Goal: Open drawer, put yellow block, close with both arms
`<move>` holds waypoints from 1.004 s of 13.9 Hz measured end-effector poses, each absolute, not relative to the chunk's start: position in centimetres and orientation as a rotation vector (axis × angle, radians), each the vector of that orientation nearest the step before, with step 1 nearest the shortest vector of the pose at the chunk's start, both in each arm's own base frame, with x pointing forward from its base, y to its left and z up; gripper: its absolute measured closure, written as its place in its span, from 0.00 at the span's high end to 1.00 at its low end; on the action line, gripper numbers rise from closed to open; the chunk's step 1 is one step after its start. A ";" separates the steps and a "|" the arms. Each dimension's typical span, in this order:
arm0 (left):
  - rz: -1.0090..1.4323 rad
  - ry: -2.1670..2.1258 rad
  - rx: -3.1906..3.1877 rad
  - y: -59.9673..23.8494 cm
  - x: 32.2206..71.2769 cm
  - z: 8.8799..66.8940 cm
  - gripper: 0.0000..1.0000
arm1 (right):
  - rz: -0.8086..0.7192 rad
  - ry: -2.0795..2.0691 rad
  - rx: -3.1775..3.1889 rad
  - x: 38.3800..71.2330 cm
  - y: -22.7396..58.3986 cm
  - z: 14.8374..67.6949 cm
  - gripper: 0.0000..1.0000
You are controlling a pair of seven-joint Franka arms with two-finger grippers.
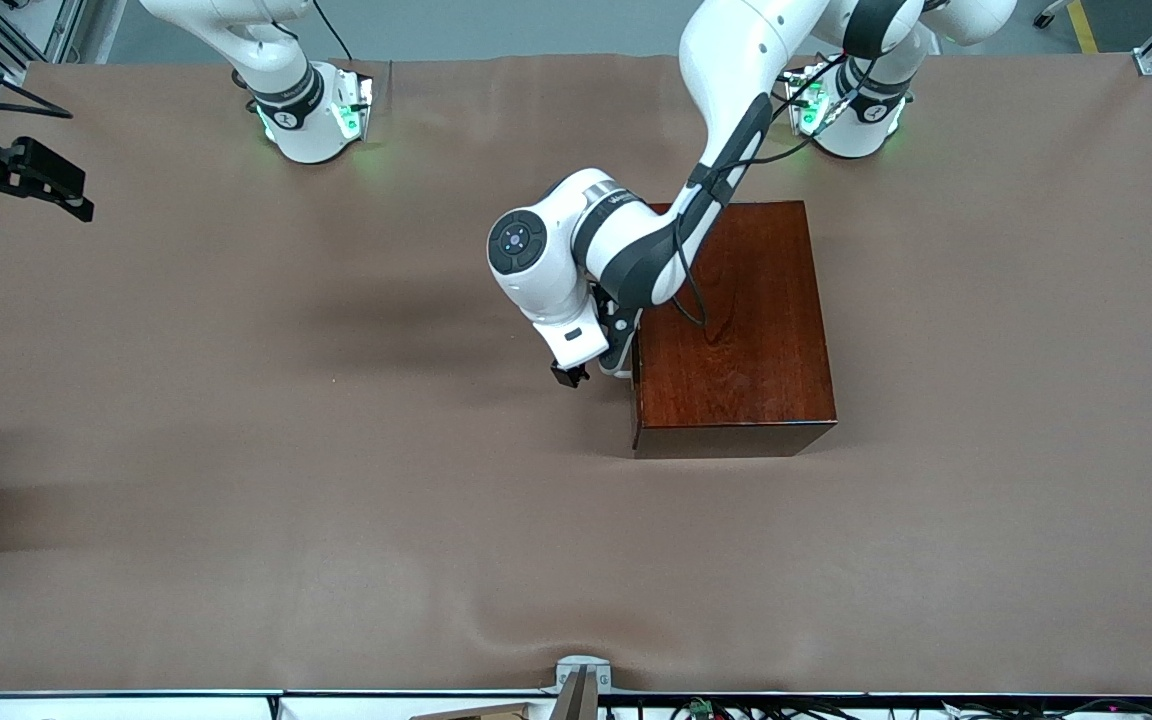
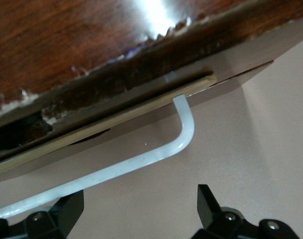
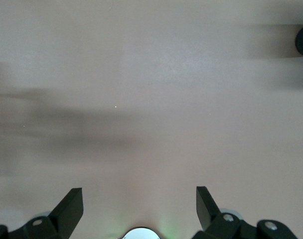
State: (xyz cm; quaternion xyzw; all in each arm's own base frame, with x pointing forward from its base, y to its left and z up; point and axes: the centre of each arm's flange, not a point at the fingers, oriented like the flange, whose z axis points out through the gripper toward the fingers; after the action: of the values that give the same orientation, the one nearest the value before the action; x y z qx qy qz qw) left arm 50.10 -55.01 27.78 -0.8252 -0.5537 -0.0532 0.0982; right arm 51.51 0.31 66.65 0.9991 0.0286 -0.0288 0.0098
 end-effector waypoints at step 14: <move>-0.167 -1.526 -2.690 -46.8 54.7 48.0 1.00 | -0.092 0.087 3.120 51.5 0.2 66.6 1.00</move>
State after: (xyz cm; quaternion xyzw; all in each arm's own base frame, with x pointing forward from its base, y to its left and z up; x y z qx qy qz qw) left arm 54.65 -46.76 47.97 -0.8684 -0.4925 -0.0539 0.0220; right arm 51.51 0.23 66.60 0.9991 0.0279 -0.0295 0.0097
